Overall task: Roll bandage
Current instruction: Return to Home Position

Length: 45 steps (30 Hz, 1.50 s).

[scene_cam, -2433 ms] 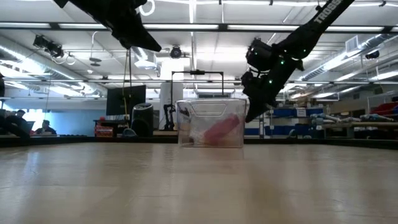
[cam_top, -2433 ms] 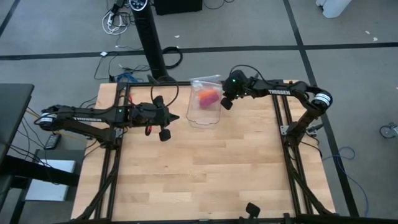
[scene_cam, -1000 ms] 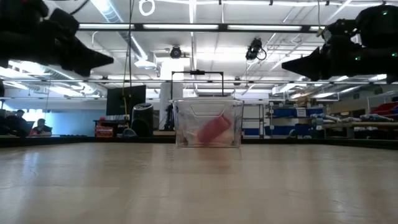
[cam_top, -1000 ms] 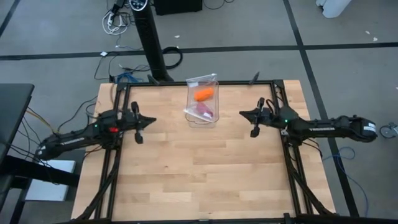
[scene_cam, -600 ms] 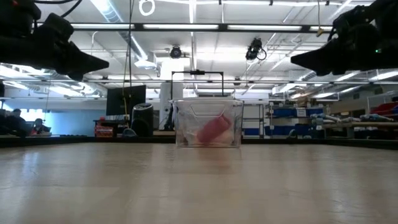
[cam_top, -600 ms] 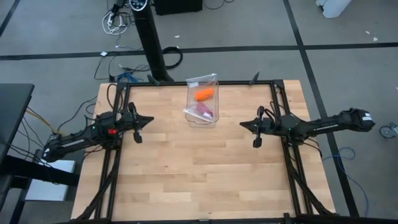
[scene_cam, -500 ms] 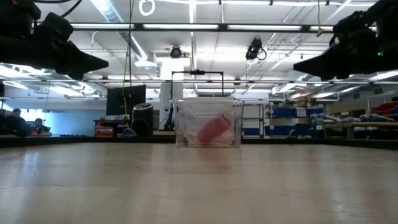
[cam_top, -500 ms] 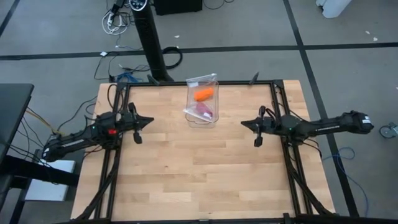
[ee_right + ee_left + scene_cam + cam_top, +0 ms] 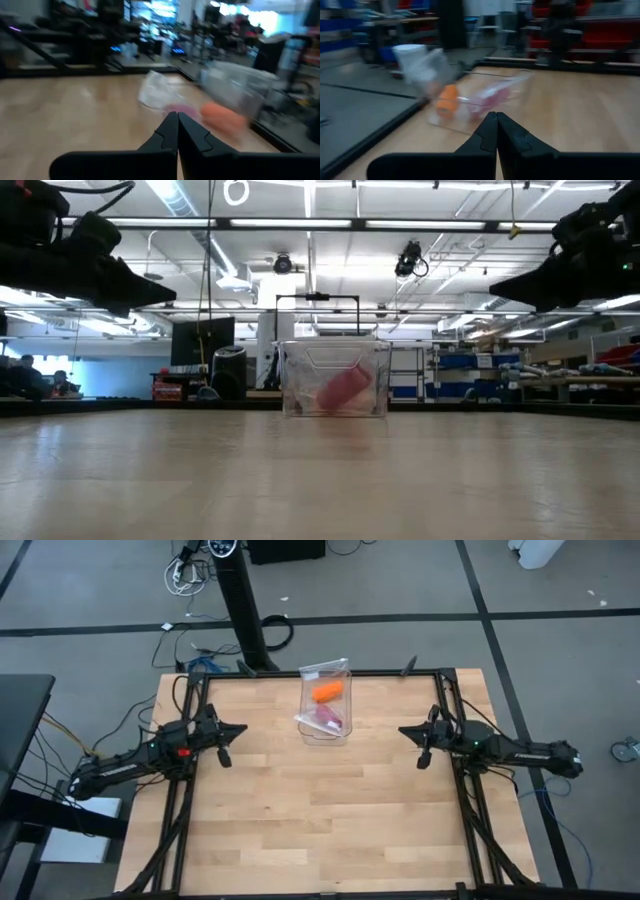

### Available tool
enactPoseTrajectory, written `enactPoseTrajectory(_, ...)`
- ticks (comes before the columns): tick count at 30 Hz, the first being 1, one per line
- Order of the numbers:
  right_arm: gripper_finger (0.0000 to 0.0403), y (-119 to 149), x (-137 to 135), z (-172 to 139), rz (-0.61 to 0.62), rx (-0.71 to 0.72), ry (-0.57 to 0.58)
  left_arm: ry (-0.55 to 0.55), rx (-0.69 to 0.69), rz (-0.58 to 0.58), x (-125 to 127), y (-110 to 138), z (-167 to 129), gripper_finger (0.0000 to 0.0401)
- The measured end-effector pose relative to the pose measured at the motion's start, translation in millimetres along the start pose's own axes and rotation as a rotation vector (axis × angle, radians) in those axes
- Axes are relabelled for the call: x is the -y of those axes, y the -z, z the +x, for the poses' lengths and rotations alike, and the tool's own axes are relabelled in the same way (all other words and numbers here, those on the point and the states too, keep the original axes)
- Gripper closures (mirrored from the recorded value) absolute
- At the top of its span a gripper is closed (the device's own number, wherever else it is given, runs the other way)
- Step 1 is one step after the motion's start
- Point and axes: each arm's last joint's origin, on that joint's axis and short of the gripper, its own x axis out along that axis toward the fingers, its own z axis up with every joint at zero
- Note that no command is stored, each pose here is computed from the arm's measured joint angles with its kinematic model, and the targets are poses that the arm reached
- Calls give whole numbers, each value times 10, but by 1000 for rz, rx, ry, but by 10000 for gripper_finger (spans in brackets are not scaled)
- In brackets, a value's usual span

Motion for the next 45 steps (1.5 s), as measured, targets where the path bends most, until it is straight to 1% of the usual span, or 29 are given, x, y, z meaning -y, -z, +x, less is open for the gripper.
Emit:
enactPoseTrajectory(2,403,14,34,14,-8,-30,49,-40,5,4,-12,-3,1,392)
enactPoseTrajectory(5,403,44,73,39,-12,-70,90,-39,3,23,-11,0,4,392)
enactPoseTrajectory(7,403,58,98,50,14,-85,117,-47,-2,35,-13,3,7,391)
enactPoseTrajectory(10,402,72,123,60,31,-102,144,-87,-2,51,-25,1,9,391)
enactPoseTrajectory(21,396,80,131,65,-11,-115,157,-89,-5,53,-25,4,10,391)
enactPoseTrajectory(26,396,81,132,65,-99,-123,152,-90,-1,51,-25,2,10,391)
enactPoseTrajectory(28,395,78,132,65,-115,-121,151,-92,14,49,-26,-5,12,391)
enactPoseTrajectory(38,394,15,137,71,-106,-49,165,-99,129,36,-29,-112,5,391)
enactPoseTrajectory(45,397,7,137,70,-105,-42,164,-99,148,34,-30,-133,2,391)
